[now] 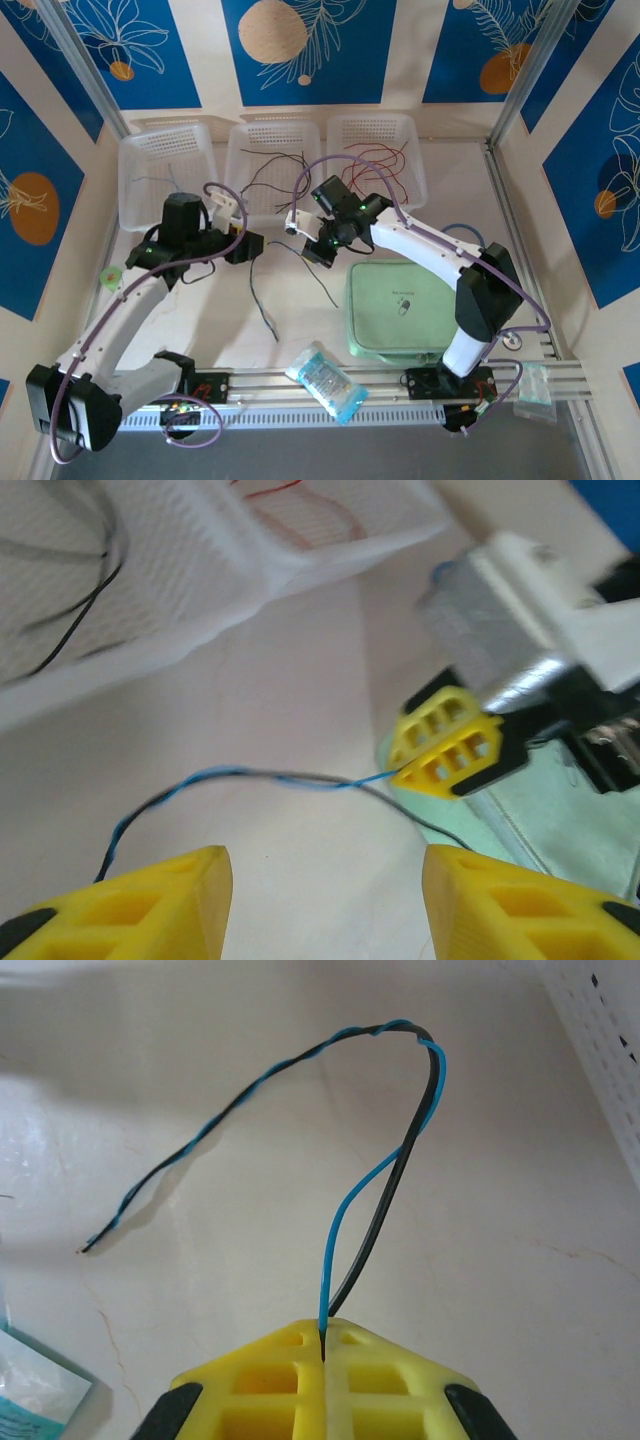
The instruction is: Untangle the cables
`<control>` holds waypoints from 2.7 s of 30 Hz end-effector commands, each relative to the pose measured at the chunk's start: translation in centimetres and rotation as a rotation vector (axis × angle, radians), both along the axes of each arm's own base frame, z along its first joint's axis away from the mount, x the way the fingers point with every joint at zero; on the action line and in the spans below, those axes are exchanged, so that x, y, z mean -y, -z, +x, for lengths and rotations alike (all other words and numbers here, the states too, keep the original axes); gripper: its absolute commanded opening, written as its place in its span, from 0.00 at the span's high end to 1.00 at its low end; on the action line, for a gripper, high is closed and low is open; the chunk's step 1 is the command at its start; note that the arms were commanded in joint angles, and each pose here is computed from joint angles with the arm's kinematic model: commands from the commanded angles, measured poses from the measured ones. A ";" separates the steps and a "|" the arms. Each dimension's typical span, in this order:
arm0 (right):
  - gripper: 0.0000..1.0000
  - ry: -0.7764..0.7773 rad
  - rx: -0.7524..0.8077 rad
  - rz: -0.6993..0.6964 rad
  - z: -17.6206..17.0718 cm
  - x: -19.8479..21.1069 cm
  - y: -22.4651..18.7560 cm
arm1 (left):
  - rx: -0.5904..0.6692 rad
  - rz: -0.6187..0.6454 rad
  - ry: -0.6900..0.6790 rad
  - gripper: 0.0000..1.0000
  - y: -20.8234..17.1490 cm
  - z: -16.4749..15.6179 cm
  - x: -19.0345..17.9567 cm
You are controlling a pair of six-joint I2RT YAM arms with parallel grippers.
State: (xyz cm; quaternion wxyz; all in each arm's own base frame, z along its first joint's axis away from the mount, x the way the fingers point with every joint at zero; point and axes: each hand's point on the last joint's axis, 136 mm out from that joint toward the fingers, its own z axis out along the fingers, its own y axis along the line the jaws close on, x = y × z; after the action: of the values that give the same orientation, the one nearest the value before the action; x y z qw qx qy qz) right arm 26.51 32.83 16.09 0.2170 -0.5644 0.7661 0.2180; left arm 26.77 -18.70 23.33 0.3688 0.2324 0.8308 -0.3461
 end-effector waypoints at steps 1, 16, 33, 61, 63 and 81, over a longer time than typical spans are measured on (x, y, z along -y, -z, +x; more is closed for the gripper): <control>1.00 -0.054 0.019 0.085 -0.6 -0.5 -2.6 | 0.248 -0.089 0.221 0.48 -1.8 -1.6 2.3; 1.00 -0.193 0.073 0.135 -2.0 -0.9 -4.3 | 0.457 -0.067 0.488 0.39 0.6 -3.5 4.1; 1.00 -0.244 0.112 0.200 -2.8 -1.9 -6.4 | 0.467 -0.037 0.510 0.60 1.7 -2.2 6.1; 0.46 0.049 0.076 0.388 -1.0 2.0 -9.7 | 0.436 -0.043 0.286 1.00 -1.4 1.2 5.7; 0.46 0.078 0.050 0.412 -1.3 2.6 -9.6 | 0.408 -0.043 0.261 1.00 -1.6 1.7 5.6; 0.46 0.114 -0.247 0.540 -3.8 0.8 -7.9 | 0.412 -0.072 0.232 1.00 -3.8 2.0 5.7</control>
State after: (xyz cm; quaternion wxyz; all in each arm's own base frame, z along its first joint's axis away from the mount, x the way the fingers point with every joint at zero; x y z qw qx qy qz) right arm 23.21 31.05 23.69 0.3004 -0.4203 0.7388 0.4327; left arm 28.81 -24.22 25.19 0.4802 0.3802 0.7041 -0.3593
